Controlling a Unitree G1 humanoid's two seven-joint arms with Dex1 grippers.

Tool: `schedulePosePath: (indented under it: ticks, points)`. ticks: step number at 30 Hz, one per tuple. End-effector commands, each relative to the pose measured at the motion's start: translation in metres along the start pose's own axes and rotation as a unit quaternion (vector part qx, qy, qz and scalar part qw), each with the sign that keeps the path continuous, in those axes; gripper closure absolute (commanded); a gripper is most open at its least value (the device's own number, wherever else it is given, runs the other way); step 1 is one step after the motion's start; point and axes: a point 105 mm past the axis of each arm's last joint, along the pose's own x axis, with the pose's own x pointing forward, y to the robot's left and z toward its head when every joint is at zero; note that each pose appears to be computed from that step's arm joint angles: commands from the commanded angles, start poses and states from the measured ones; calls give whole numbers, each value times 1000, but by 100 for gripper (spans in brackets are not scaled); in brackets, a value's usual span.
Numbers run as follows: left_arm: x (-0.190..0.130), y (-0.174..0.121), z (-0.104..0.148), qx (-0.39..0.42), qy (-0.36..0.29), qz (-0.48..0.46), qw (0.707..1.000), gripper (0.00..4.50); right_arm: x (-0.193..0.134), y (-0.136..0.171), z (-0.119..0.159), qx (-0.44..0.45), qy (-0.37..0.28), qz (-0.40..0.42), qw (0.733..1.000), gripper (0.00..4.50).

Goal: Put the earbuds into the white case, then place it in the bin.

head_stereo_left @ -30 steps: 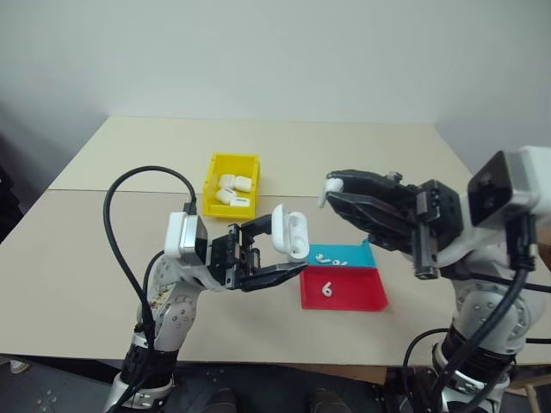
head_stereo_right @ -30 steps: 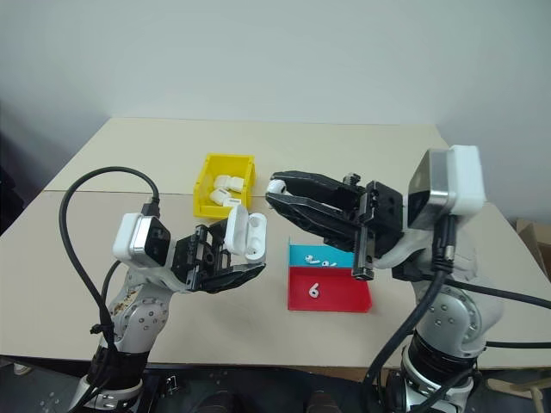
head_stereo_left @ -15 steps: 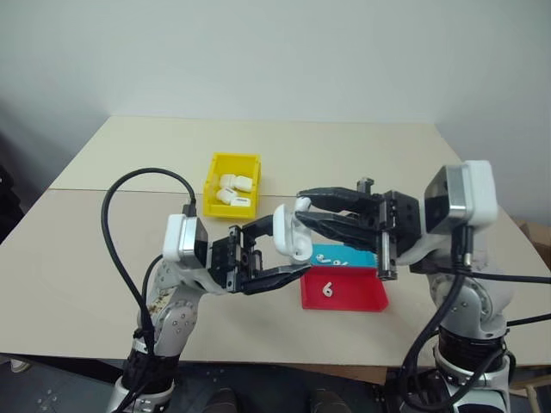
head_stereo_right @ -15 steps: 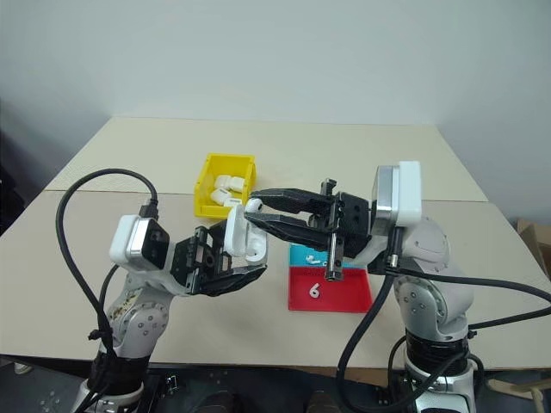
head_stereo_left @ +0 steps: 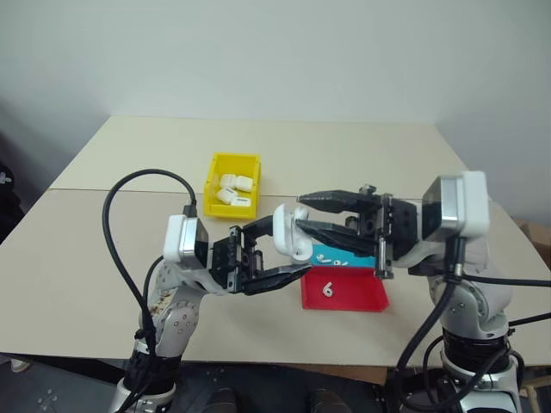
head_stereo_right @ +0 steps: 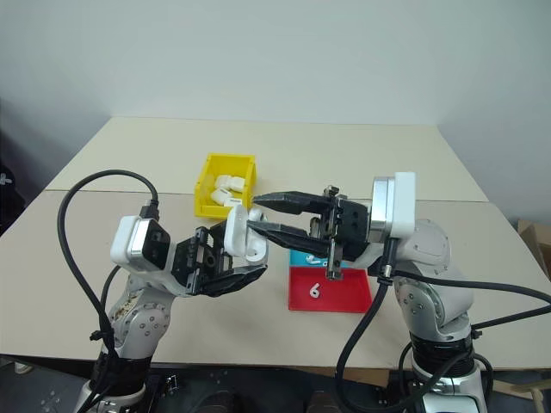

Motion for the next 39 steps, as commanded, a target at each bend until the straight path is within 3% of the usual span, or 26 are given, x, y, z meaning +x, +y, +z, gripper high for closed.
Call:
schedulePosePath:
  ticks: [1, 3, 9, 12, 16, 19, 24, 30, 39]
  points:
    - [4, -2, 7, 15, -11, -8, 1000, 171, 1, 6, 1, -16, 6, 16, 1000, 155]
    - [3, -1, 6, 16, -8, -5, 1000, 171, 0, 9, 1, -18, 6, 25, 999, 97]
    - [-24, -2, -12, 26, 60, 14, 998, 171, -10, -2, 14, -12, 18, 25, 999, 97]
    - [-55, -15, -19, 26, 109, 14, 994, 171, -22, -21, 4, 18, 138, 37, 990, 97]
    - [-80, -33, -20, 20, 151, 21, 988, 171, -44, -44, -18, 39, 319, 53, 945, 97]
    - [-91, -43, -17, 14, 171, 37, 985, 171, -63, -56, -39, 28, 448, 90, 889, 97]
    - [-95, -51, -22, 23, 182, 49, 982, 171, -79, -70, -77, 35, 576, 126, 807, 97]
    - [-86, -52, -27, 31, 171, 64, 983, 171, -73, -70, -120, 19, 637, 163, 754, 97]
    - [-83, -52, -33, 43, 180, 71, 980, 171, -62, -67, -154, -2, 661, 183, 727, 97]
